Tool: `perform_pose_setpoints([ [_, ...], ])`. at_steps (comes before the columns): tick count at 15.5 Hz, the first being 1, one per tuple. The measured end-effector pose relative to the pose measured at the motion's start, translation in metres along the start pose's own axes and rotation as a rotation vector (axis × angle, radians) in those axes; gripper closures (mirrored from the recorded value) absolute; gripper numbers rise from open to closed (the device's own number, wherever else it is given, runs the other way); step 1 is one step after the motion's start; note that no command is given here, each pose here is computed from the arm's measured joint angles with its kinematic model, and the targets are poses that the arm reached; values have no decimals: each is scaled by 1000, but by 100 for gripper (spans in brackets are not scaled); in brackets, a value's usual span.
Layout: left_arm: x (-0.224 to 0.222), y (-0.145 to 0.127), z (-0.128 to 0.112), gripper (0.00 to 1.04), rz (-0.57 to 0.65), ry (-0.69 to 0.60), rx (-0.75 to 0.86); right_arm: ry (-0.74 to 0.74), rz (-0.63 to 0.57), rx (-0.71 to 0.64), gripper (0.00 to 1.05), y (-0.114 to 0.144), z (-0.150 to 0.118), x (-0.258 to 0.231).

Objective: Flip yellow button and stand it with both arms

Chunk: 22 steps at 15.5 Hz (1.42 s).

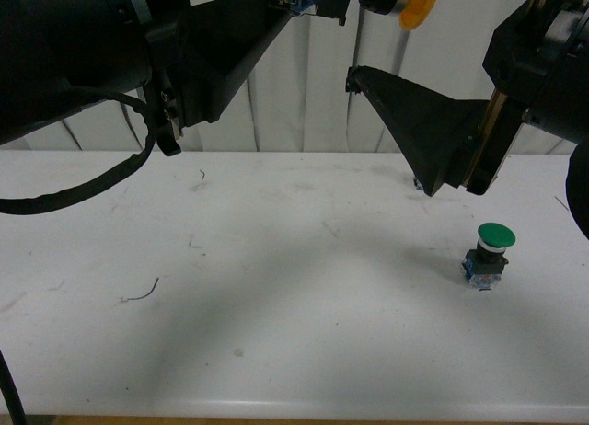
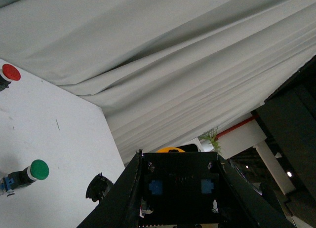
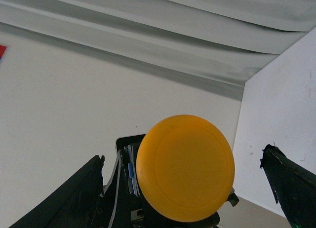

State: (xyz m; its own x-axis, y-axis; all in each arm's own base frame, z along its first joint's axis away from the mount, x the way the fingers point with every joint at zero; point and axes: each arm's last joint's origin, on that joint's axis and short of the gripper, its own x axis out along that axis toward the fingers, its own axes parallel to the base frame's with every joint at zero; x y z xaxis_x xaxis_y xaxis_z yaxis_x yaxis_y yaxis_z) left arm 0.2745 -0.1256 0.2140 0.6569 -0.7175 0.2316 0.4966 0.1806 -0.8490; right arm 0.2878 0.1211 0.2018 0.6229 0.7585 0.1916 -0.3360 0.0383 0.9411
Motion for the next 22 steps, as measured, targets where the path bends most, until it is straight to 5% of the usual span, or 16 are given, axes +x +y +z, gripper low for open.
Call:
perform_pose_setpoints([
  [5, -2, 0, 1, 69, 0, -4, 2, -33, 26, -21, 7, 7, 10, 5],
  [8, -2, 0, 1, 69, 0, -4, 2, -28, 6, -8, 18, 0, 8, 6],
  [12, -3, 1, 1, 69, 4, -2, -1, -29, 8, -8, 67, -1, 7, 7],
  [22, -6, 4, 2, 69, 11, -4, -4, -30, 4, -6, 69, -2, 7, 8],
])
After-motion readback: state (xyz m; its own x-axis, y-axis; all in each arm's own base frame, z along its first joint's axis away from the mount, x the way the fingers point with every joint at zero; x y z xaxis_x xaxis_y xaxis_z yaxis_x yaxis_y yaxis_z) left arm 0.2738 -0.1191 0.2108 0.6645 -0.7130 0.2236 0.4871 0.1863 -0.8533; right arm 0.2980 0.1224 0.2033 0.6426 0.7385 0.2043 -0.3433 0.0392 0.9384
